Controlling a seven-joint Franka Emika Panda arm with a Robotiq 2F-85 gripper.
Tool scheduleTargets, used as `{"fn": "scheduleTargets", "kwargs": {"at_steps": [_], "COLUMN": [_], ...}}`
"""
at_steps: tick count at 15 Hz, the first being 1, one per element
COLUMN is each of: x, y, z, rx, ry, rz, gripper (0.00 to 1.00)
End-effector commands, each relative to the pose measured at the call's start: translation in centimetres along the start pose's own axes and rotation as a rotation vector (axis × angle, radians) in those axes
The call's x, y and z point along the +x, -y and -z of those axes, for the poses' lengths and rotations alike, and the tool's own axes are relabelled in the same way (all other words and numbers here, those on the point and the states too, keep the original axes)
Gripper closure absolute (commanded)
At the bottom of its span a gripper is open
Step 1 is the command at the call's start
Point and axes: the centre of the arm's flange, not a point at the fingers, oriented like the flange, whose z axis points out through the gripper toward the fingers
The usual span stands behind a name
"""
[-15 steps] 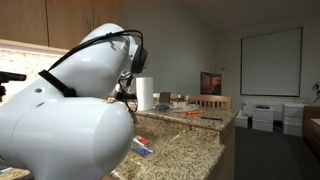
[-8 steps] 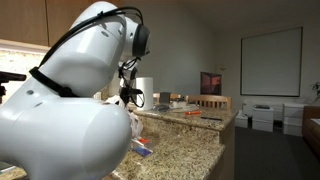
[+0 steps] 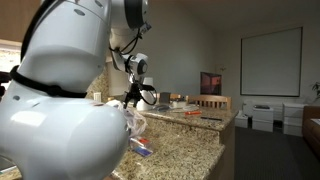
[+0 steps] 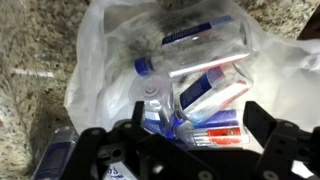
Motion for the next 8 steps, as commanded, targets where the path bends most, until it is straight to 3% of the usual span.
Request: {"fn": "scheduleTargets", "kwargs": {"at_steps": [1, 4, 8], "x": [-5.6, -8.3, -9.9], "y": [3.6, 5.0, 6.1], "z": [1.7, 0.9, -3.1], "rx": [-0.013, 0.002, 0.002], "ry": [-0.004, 0.008, 0.062], "rz": [-0.03, -0.083, -0.205], "gripper": [0.0, 0.0, 0.0]}}
